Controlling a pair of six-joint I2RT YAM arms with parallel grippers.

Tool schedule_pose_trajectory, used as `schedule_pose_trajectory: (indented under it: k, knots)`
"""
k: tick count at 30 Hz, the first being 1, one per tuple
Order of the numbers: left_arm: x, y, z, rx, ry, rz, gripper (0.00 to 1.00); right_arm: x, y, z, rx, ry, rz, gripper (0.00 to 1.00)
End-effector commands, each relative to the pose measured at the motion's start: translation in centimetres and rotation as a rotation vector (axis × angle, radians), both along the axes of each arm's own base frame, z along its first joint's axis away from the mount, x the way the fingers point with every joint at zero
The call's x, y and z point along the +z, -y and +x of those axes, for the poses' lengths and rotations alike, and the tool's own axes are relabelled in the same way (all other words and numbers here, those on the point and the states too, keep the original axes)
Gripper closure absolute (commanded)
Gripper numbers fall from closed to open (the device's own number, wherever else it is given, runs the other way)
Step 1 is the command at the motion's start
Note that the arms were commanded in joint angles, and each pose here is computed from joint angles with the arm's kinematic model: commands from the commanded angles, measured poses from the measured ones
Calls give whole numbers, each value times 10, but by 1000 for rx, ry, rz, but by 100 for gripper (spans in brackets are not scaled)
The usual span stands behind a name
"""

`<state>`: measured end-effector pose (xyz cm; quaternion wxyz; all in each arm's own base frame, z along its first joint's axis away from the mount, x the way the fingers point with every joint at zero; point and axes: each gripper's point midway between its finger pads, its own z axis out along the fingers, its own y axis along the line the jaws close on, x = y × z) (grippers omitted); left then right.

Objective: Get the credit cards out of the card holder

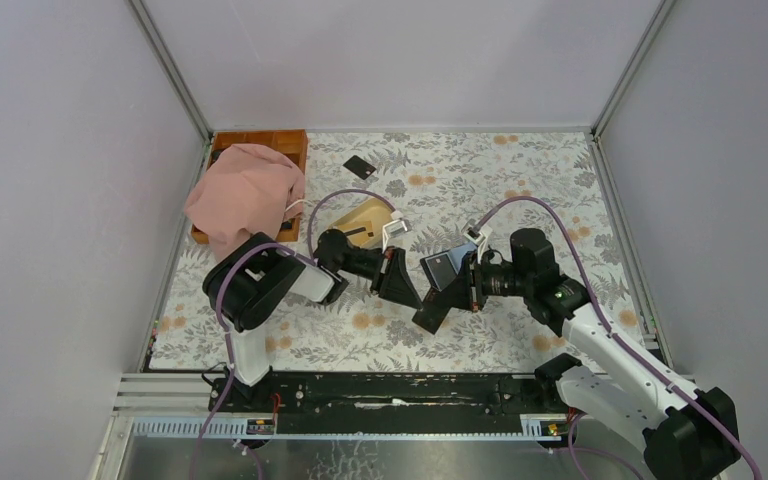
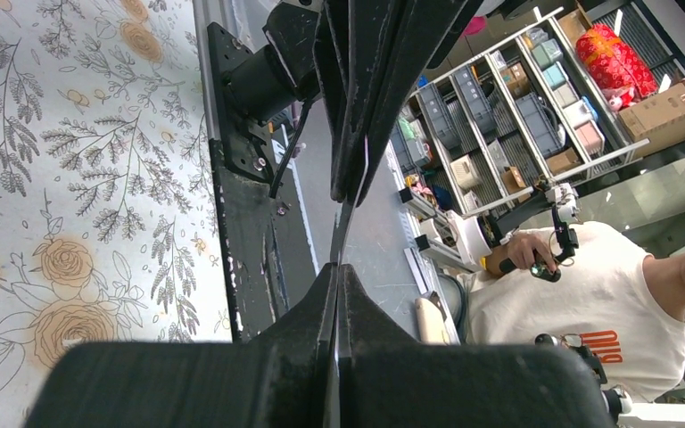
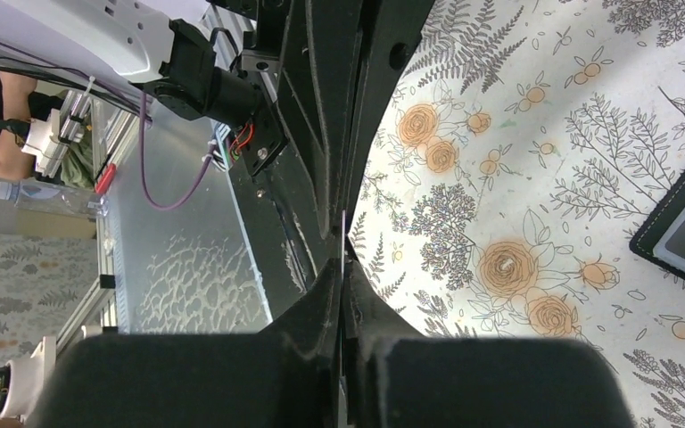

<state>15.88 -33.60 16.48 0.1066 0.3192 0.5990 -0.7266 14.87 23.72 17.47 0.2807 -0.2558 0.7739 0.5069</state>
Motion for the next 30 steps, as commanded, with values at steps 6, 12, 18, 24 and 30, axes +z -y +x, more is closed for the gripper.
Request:
schedule_pose_trajectory:
  k: [6,12,18,24,30]
  knots:
    - [15,-17,44,316,58,-58,21,27,-7,32,-122,83,41,100]
    - [-32,-48,102,751,216,356,0,44,-12,70,-229,97,65,100]
    - [-15,-104,119,1108,359,391,0,42,-33,141,-372,22,136,100]
    - [15,-130,94,1240,533,329,0,38,-49,205,-513,41,212,100]
    - [19,-134,80,1261,603,367,0,7,-102,246,-448,-27,176,100]
